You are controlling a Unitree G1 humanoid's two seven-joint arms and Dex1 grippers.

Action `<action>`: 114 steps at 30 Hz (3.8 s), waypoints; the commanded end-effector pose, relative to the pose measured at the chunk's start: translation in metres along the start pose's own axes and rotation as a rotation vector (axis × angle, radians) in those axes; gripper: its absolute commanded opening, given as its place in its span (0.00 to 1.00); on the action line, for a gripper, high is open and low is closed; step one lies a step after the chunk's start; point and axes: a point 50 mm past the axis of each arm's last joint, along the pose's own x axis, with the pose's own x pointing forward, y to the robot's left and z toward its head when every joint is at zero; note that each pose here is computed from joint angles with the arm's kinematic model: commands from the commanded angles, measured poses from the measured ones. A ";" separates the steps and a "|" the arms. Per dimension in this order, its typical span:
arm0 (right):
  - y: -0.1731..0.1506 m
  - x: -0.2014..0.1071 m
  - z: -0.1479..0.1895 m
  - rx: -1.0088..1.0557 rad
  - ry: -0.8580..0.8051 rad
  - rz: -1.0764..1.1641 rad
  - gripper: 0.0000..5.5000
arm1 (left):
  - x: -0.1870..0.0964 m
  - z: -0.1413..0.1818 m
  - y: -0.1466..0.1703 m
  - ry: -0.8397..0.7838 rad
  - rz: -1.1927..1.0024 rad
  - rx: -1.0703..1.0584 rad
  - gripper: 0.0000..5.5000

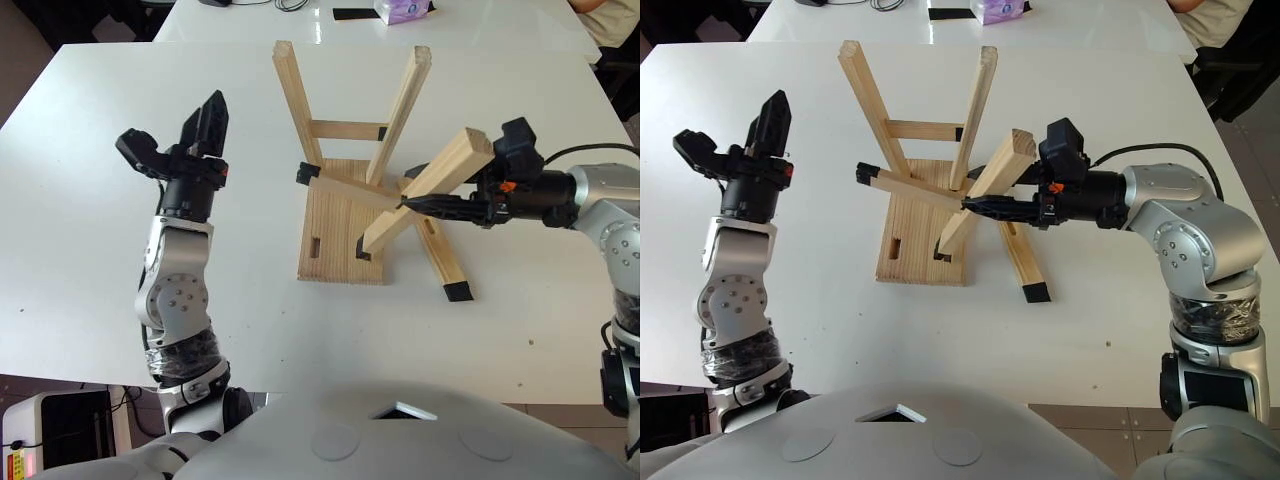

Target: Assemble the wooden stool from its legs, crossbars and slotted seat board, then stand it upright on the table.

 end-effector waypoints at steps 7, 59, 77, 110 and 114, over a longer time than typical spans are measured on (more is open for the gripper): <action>-0.002 0.002 -0.001 -0.068 0.063 0.004 0.37 | -0.008 0.000 0.006 0.024 0.047 0.052 0.63; 0.004 0.021 -0.042 -0.101 0.328 0.113 0.37 | -0.018 -0.030 0.002 0.041 0.062 0.042 0.63; -0.018 0.030 -0.027 -0.142 0.214 -0.005 0.48 | -0.015 -0.034 0.007 0.044 0.063 0.072 0.63; 0.015 -0.008 -0.109 0.264 0.431 -0.783 0.54 | -0.058 -0.034 0.041 0.015 0.314 0.140 0.63; 0.018 -0.006 -0.111 0.285 0.456 -0.808 0.54 | -0.061 -0.036 0.041 0.027 0.319 0.148 0.63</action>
